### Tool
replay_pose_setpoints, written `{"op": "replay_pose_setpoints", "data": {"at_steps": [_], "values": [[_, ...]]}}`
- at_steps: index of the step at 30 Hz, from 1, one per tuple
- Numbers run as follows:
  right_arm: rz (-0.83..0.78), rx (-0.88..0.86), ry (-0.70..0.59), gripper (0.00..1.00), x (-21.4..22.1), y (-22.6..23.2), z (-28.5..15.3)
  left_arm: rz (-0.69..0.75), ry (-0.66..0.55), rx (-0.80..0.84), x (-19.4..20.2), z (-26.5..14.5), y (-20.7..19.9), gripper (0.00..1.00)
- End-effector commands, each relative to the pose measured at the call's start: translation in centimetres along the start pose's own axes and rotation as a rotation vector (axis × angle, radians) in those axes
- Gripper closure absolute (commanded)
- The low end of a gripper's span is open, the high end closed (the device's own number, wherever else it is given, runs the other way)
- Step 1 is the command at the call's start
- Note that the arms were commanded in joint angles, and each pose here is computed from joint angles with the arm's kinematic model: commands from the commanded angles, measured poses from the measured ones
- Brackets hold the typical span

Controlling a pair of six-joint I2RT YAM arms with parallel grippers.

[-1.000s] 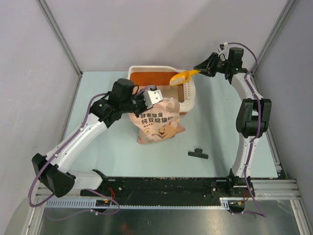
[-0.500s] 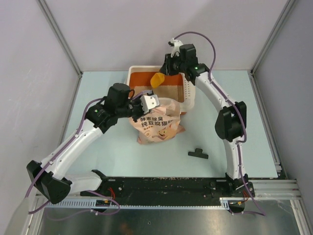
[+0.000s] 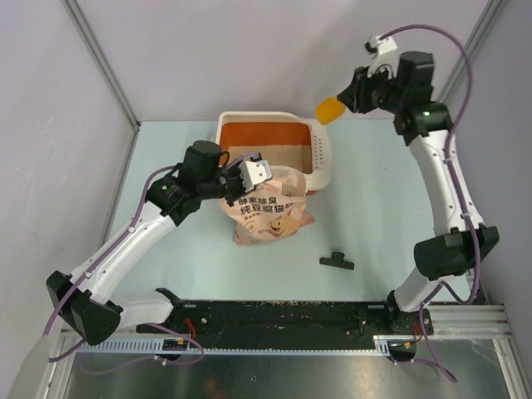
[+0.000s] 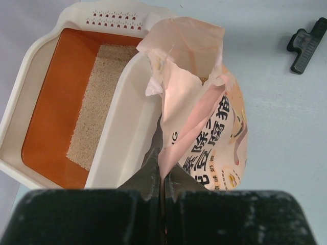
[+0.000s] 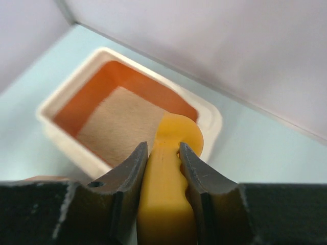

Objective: Fill the litter box with clean litter

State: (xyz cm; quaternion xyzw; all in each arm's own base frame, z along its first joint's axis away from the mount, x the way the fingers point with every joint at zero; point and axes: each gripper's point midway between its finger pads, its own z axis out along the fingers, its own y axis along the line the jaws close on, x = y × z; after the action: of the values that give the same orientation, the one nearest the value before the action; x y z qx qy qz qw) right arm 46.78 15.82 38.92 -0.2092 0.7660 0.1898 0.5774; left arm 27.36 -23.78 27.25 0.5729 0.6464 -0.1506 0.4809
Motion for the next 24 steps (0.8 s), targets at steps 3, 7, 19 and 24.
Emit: {"op": "replay_pose_setpoints", "data": {"at_steps": [3, 7, 19, 24], "values": [[0.166, -0.425, 0.073, 1.0, -0.6, 7.5, -6.9, 0.046, -0.11, -0.097, -4.1, -0.8, 2.9, 1.0], [0.223, -0.559, 0.148, 1.0, 1.4, 9.9, -8.8, 0.035, -0.105, -0.097, -3.9, -0.5, 3.0, 1.0], [0.246, -0.621, 0.208, 1.0, 2.7, 11.1, -8.0, 0.037, -0.108, -0.12, -4.0, -0.9, 3.4, 1.0], [0.161, -0.515, 0.269, 1.0, 4.7, 11.4, -6.1, 0.037, -0.115, -0.125, -4.3, -1.1, 3.5, 1.0]]}}
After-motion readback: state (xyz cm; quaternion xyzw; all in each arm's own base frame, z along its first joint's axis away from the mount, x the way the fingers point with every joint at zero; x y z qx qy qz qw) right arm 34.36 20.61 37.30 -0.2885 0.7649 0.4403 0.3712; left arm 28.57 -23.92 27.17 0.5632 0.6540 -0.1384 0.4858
